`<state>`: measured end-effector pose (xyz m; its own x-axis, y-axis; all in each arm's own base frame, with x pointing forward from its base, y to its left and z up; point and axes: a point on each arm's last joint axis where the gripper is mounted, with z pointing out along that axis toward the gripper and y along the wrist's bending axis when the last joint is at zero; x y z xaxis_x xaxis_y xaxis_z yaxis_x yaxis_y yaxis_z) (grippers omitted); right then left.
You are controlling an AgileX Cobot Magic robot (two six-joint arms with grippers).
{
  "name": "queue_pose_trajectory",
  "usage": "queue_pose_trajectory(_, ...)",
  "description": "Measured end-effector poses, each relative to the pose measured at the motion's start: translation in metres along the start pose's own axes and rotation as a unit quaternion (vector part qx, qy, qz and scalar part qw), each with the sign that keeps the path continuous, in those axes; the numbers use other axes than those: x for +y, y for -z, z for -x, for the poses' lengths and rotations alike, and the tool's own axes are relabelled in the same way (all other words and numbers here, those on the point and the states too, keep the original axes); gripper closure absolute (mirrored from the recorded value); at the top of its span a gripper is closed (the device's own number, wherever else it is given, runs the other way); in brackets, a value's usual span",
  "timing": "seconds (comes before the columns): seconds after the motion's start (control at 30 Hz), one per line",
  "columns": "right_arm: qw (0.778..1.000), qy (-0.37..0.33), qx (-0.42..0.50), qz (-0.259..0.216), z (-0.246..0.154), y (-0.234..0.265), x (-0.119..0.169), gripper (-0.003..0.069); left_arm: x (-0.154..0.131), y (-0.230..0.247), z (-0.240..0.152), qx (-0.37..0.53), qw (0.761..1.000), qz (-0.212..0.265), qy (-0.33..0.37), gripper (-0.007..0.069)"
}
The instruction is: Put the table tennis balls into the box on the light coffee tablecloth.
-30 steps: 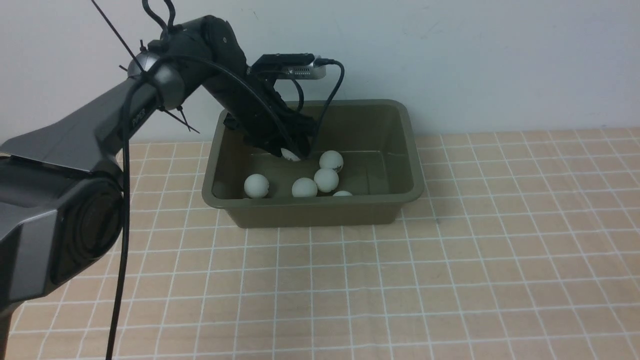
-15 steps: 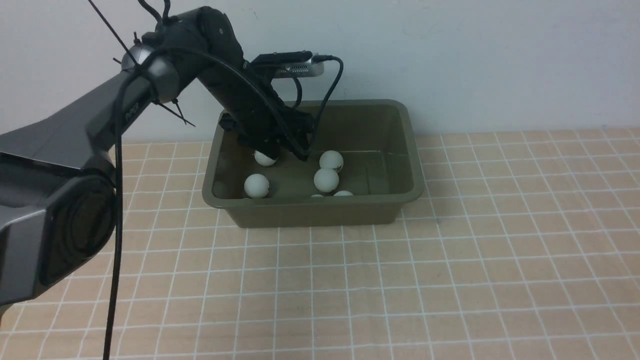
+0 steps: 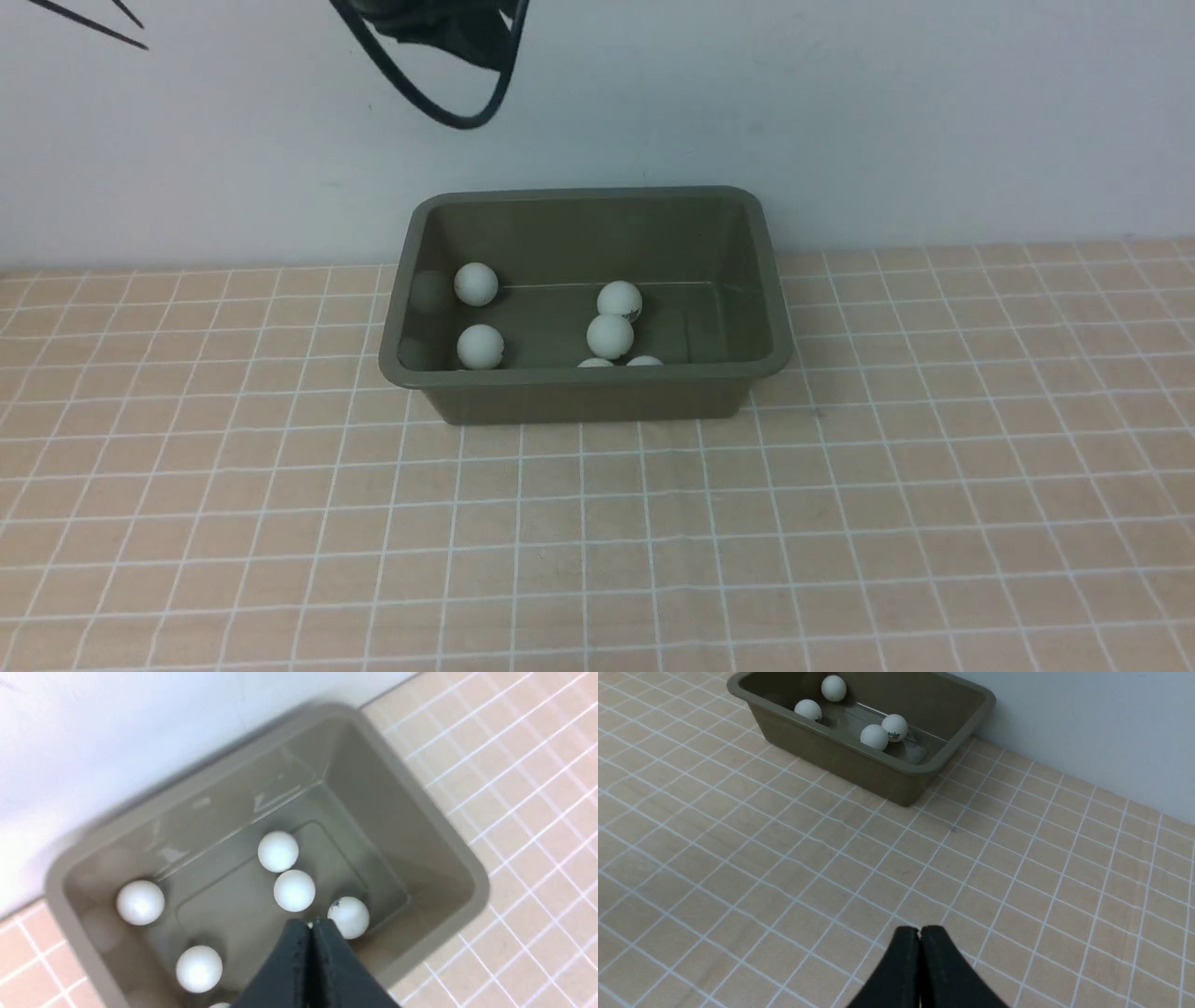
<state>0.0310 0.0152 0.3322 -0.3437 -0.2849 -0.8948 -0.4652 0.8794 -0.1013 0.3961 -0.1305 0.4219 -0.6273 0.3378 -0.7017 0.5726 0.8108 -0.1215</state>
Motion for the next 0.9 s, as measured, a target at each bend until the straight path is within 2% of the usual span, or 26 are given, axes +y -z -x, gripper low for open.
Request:
queue_pose_trajectory(0.23, 0.999, 0.003, -0.047, -0.01, -0.003, -0.016, -0.001, 0.0675, -0.023, 0.055, -0.026, -0.037, 0.999, 0.016, -0.025, 0.0694)
queue_pose_trajectory(0.5, 0.995, 0.023, -0.082, -0.05, 0.004, -0.015, -0.008, 0.0675, -0.047, 0.089, -0.122, -0.103, 0.992, 0.064, -0.022, 0.0694)
queue_pose_trajectory(0.57, 0.993, 0.012, -0.093, -0.066, 0.003, -0.018, -0.01, 0.0675, -0.051, 0.089, -0.161, -0.125, 0.989, 0.084, -0.013, 0.0694)
queue_pose_trajectory(0.7, 0.991, -0.011, -0.104, -0.086, -0.002, -0.026, -0.014, 0.0675, -0.059, 0.094, -0.208, -0.147, 0.985, 0.094, 0.002, 0.0694)
queue_pose_trajectory(0.9, 0.986, -0.054, -0.112, -0.11, -0.007, -0.03, -0.018, 0.0675, -0.068, 0.103, -0.235, -0.165, 0.982, 0.096, 0.004, 0.0694)
